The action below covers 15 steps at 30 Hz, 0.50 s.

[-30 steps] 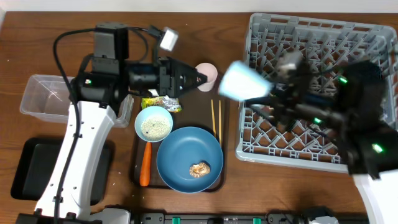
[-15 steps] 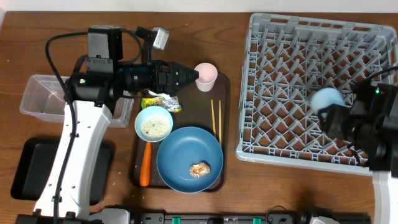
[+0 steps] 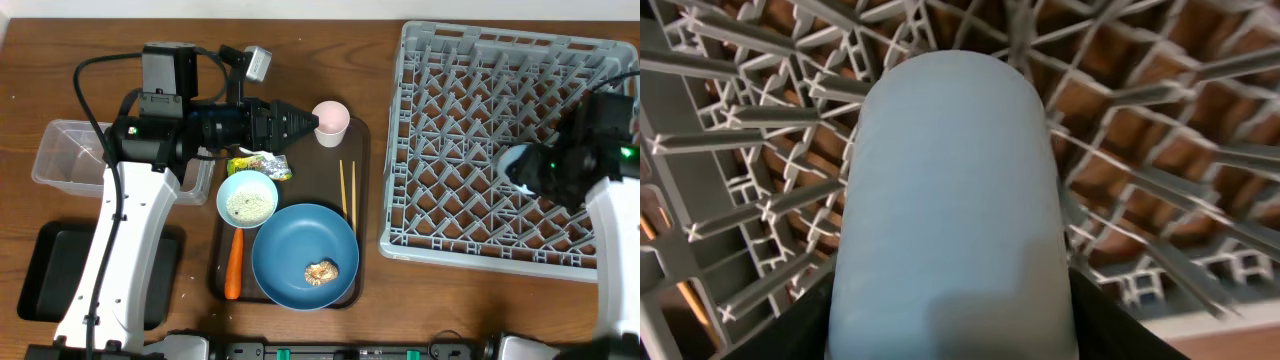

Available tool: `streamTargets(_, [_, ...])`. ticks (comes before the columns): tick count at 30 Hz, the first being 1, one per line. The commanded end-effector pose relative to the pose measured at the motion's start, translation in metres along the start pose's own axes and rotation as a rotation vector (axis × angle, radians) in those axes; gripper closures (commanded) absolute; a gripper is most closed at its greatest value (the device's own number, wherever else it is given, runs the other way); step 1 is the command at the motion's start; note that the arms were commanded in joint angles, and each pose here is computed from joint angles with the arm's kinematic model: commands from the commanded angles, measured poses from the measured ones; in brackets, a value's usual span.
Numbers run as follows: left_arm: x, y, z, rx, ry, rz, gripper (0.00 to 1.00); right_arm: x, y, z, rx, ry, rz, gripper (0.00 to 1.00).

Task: Sort waste into correct bins and load items into the dishwasher rack
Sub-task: 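Carry the blue cup with the right gripper into the dish rack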

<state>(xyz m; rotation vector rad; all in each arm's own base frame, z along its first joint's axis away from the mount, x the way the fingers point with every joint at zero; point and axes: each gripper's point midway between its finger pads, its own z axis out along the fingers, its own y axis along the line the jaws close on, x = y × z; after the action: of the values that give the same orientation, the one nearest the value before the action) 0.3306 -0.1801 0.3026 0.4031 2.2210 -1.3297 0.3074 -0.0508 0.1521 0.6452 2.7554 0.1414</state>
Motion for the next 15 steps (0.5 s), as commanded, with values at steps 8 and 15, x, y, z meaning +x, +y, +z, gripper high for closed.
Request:
streamTargets(8, [-0.006,0.004,-0.004,-0.063,-0.024,0.011,0.2,0.0,0.006,0.025,-0.027,0.077,0.033,0.27])
streamTargets(15, [-0.003,0.058,0.001,-0.462,-0.029,0.036,0.2,-0.015,0.024,-0.011,-0.115,-0.026,0.011,0.24])
